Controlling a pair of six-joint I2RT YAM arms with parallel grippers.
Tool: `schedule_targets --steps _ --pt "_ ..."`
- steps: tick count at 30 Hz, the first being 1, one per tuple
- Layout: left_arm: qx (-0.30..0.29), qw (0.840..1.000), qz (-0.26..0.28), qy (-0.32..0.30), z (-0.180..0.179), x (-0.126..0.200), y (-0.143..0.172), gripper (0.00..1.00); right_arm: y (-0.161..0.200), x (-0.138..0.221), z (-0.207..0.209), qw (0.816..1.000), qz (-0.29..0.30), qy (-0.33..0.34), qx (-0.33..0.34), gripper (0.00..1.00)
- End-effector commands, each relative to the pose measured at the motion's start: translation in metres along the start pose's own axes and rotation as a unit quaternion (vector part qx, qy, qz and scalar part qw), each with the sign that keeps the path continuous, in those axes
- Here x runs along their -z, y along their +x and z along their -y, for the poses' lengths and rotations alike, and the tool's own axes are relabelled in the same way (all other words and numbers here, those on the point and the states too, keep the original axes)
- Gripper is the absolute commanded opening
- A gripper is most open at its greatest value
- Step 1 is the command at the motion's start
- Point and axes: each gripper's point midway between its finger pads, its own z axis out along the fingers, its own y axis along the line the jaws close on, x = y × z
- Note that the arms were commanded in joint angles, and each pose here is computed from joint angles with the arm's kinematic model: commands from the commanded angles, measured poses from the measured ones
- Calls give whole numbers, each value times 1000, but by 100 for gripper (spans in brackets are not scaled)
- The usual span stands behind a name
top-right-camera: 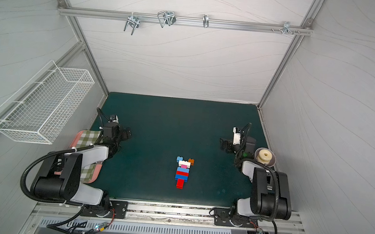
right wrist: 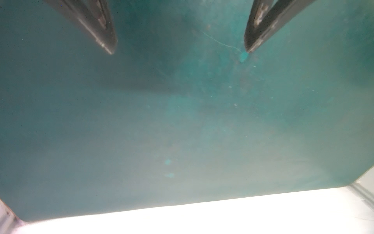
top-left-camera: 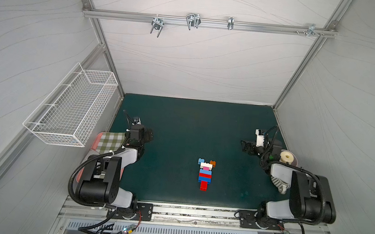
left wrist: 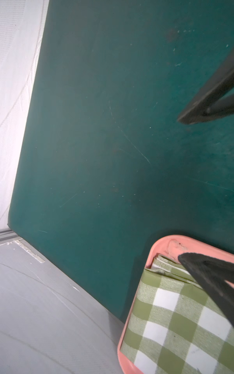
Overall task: Assemble a carrot with lego
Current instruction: Reset both arms
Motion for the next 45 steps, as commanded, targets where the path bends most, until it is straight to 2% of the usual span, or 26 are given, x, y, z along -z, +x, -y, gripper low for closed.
schedule_targets --steps 1,4,12,23,26,30,34,35,37,40,43,45 --pt "1 999 51 3 1 -3 -23 99 -13 -9 -27 997 17 -43 68 99" --pt "3 999 51 1 0 -3 -22 99 -8 -13 -41 994 25 -54 94 99" --pt "6 999 51 -3 -2 -2 -22 99 -8 -22 -22 993 19 46 106 99" --pt "5 999 47 -5 -2 -4 -20 99 -8 -16 -32 990 34 33 132 99" --pt "5 999 46 -5 -2 -6 -19 99 -7 -17 -29 991 31 40 128 99" --pt "6 999 45 -8 -2 -8 -17 99 -5 -12 -3 991 53 93 83 99" --pt "4 999 47 -6 -1 -8 -18 99 2 -9 -16 993 86 7 82 99" --pt "4 999 47 -5 -1 -8 -18 99 4 -7 -11 995 76 6 65 99" --pt "3 999 46 -5 -1 -9 -17 99 2 -8 11 995 79 61 30 99" --pt "3 999 46 -5 -1 -9 -17 99 1 -18 0 997 50 31 43 99" --pt "4 999 46 -5 -1 -9 -18 99 1 -24 17 995 34 87 28 99" --pt "3 999 46 -5 -1 -9 -17 99 0 -23 15 995 36 83 33 99"
